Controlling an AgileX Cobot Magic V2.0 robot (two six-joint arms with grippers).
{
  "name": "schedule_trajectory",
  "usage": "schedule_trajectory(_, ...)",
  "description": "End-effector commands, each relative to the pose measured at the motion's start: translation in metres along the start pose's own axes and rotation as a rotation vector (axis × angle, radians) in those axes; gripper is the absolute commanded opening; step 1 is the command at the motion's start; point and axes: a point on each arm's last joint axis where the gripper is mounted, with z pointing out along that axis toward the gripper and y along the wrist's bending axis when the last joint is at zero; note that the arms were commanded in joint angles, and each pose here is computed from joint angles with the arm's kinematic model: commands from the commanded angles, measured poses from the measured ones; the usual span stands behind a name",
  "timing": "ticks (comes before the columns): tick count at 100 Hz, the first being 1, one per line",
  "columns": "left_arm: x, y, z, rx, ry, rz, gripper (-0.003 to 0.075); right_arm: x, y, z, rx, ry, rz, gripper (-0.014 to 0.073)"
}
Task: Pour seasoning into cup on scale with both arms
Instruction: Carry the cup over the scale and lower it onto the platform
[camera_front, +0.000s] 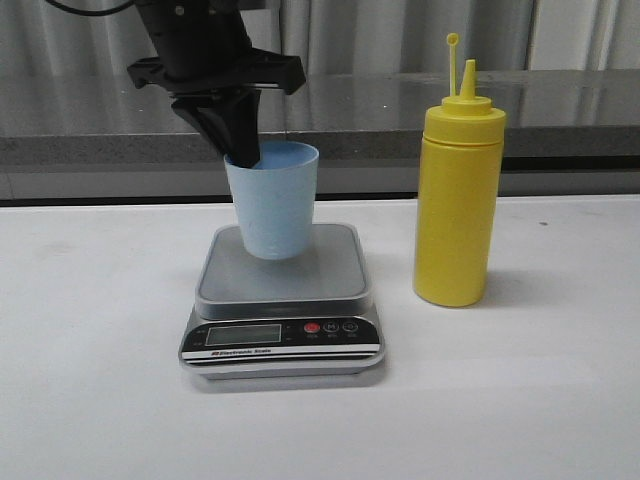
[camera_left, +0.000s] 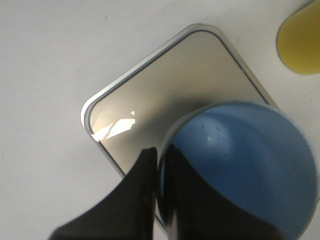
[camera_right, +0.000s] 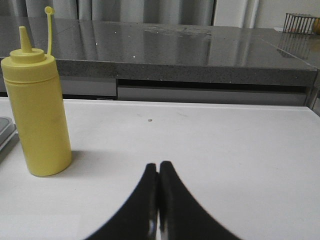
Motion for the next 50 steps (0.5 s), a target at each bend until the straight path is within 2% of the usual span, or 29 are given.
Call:
schedule_trajectory(1,-0.0097,-0.0051,-0.0246,0.004,-0.092,-0.004,-0.002,-0.0151,0.0003,-0.0032,-0.001,-0.115,-0.01,-0.0066)
schedule_trajectory(50,-0.0093,-0.0048,-0.0149,0.01,-0.073,-0.009,-0.0016,-0.0151,0.0003,-0.0032,-0.001,-0.115,-0.01,-0.0066)
